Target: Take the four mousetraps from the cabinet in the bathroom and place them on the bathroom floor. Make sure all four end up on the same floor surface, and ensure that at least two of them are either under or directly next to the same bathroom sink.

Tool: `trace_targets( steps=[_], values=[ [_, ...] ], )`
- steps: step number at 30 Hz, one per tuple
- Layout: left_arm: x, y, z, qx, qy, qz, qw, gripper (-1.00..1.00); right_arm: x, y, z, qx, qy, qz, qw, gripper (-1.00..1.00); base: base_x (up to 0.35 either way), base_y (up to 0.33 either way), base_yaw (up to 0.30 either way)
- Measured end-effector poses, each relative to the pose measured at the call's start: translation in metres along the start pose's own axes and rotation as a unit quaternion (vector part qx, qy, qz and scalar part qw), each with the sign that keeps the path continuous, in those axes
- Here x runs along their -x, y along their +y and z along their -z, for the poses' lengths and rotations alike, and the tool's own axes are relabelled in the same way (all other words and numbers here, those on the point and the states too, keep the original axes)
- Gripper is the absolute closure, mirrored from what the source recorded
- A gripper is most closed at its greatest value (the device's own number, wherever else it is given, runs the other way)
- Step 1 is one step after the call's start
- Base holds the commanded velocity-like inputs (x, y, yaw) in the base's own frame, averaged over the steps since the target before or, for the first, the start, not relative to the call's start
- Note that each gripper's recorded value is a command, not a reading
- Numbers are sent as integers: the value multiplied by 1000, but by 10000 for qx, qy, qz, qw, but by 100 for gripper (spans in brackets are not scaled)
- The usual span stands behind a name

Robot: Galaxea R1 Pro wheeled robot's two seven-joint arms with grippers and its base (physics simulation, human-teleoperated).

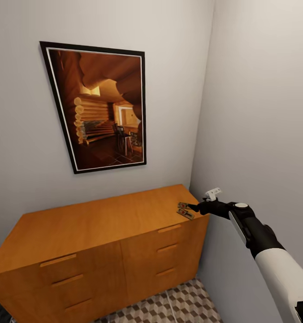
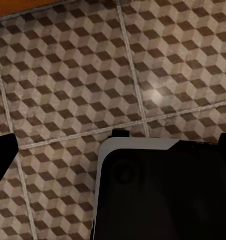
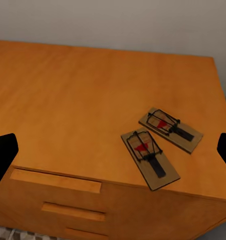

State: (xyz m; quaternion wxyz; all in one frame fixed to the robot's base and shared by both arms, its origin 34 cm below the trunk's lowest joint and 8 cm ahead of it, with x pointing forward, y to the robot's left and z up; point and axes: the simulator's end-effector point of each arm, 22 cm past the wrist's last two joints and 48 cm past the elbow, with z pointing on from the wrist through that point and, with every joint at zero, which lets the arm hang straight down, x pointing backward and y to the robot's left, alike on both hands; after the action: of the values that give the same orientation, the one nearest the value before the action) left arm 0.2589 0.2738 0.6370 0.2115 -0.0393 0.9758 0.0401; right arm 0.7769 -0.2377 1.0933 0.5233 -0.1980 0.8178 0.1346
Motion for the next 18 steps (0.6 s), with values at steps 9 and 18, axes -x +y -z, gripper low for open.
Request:
trace_targets(
  steps=[9, 18],
  values=[
    [-1, 0, 0, 2, 11, -1, 10000, -100, -8, 0, -2, 0, 79, -45, 10000, -100, 11, 12, 0],
    [-1, 0, 0, 5, 13, 2, 10000, -100, -15, 2, -5, 20, 132, -16, 9999, -100, 1, 1, 0]
  ],
)
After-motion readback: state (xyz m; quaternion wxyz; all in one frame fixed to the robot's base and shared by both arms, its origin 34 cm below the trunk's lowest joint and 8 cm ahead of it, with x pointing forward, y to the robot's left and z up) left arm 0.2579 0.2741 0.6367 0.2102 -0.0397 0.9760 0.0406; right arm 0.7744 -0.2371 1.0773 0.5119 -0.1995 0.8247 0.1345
